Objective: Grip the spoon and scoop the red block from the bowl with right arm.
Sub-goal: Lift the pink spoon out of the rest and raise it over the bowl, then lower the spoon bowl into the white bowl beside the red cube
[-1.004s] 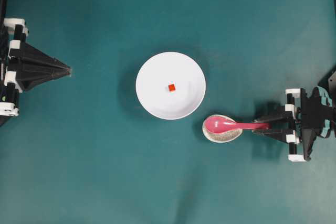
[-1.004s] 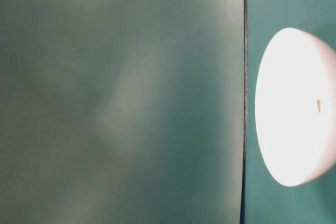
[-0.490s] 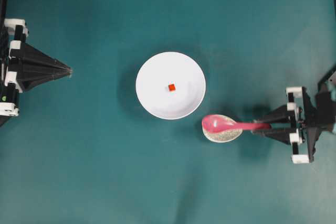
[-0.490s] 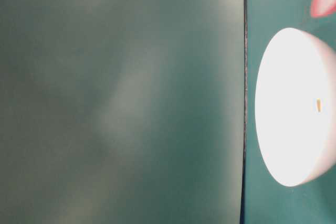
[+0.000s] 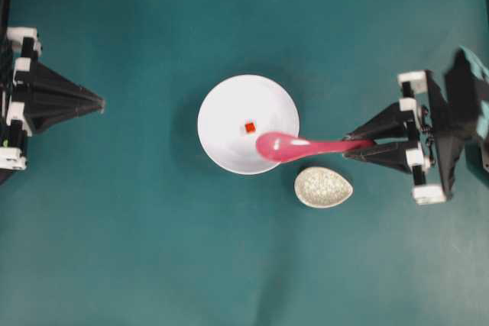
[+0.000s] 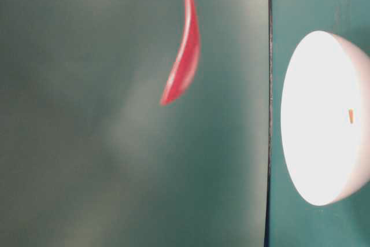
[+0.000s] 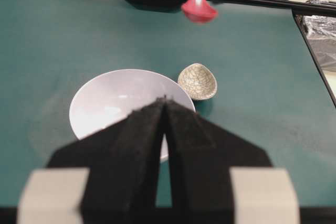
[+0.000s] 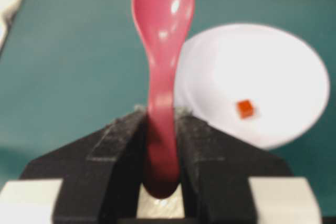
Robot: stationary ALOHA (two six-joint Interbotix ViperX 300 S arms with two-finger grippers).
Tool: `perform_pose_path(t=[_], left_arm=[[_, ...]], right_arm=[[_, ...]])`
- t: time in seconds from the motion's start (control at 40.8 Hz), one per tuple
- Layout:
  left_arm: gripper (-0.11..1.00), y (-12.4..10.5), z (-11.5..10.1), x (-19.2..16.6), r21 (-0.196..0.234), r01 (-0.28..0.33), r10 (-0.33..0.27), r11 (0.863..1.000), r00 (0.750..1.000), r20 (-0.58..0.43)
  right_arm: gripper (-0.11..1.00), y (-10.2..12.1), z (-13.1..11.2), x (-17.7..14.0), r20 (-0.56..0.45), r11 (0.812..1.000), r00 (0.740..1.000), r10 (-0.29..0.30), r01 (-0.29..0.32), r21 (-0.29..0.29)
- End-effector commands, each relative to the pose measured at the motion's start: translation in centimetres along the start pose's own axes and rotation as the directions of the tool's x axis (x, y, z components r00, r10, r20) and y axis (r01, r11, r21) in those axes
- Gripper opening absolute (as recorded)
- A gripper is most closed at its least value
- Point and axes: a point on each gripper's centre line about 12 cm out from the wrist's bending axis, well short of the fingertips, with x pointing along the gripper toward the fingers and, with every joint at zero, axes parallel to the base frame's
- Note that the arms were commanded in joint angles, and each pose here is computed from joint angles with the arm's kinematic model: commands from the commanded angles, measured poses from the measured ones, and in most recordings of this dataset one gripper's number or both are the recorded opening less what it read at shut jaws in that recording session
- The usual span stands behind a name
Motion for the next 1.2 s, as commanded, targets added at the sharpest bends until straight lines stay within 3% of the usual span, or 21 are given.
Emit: perform_pose_path(t=[0.0, 0.196, 0.245, 0.318, 0.343, 0.392, 0.465, 0.539, 0.686, 0.808, 1.004, 1.176], left_arm=[[0.00, -0.1, 1.1, 0.2, 0.003, 0.001, -0.001, 1.000, 1.000, 0.026], [0.00, -0.1, 1.1, 0.2, 0.003, 0.001, -0.001, 1.000, 1.000, 0.026], [0.00, -0.1, 1.1, 0.2, 0.005, 0.002, -0.002, 1.000, 1.000, 0.026], [0.00, -0.1, 1.1, 0.2, 0.005, 0.001, -0.001, 1.000, 1.000, 0.025], [0.00, -0.1, 1.1, 0.2, 0.005, 0.001, -0.001, 1.000, 1.000, 0.025], [0.00, -0.1, 1.1, 0.2, 0.005, 0.002, -0.002, 1.000, 1.000, 0.026], [0.00, -0.1, 1.1, 0.2, 0.005, 0.002, -0.002, 1.000, 1.000, 0.026], [0.00, -0.1, 1.1, 0.2, 0.003, 0.001, -0.001, 1.000, 1.000, 0.026], [0.00, -0.1, 1.1, 0.2, 0.006, 0.001, -0.001, 1.000, 1.000, 0.025], [0.00, -0.1, 1.1, 0.2, 0.006, 0.001, -0.001, 1.000, 1.000, 0.025], [0.00, -0.1, 1.1, 0.2, 0.006, 0.001, -0.001, 1.000, 1.000, 0.025], [0.00, -0.1, 1.1, 0.2, 0.008, 0.001, -0.001, 1.000, 1.000, 0.025]], right_arm=[[0.24, -0.9, 3.1, -0.4, -0.049, 0.999, 0.998, 0.034, -0.033, 0.021], [0.24, -3.2, 6.7, -0.9, -0.112, 0.995, 0.993, 0.036, -0.025, 0.093], [0.24, -3.8, 7.6, -0.9, -0.110, 0.991, 0.994, 0.025, -0.010, 0.133], [0.24, -5.0, 8.3, -0.8, -0.119, 0.971, 0.993, 0.001, 0.027, 0.237], [0.24, -5.3, 8.5, -0.7, -0.121, 0.963, 0.993, -0.004, 0.037, 0.269], [0.24, -6.2, 8.7, -0.5, -0.137, 0.928, 0.990, -0.019, 0.068, 0.367], [0.24, -7.3, 8.6, 0.2, -0.185, 0.860, 0.982, -0.023, 0.114, 0.498], [0.24, -7.6, 8.0, 1.1, -0.266, 0.835, 0.964, -0.002, 0.148, 0.530], [0.24, -7.5, 7.0, 2.9, -0.456, 0.870, 0.888, 0.054, 0.182, 0.458], [0.24, -7.1, 6.8, 4.6, -0.537, 0.898, 0.840, 0.078, 0.175, 0.404], [0.24, -6.3, 6.6, 7.1, -0.621, 0.946, 0.781, 0.064, 0.151, 0.287], [0.24, -5.8, 5.7, 8.6, -0.687, 0.971, 0.726, 0.033, 0.140, 0.195]])
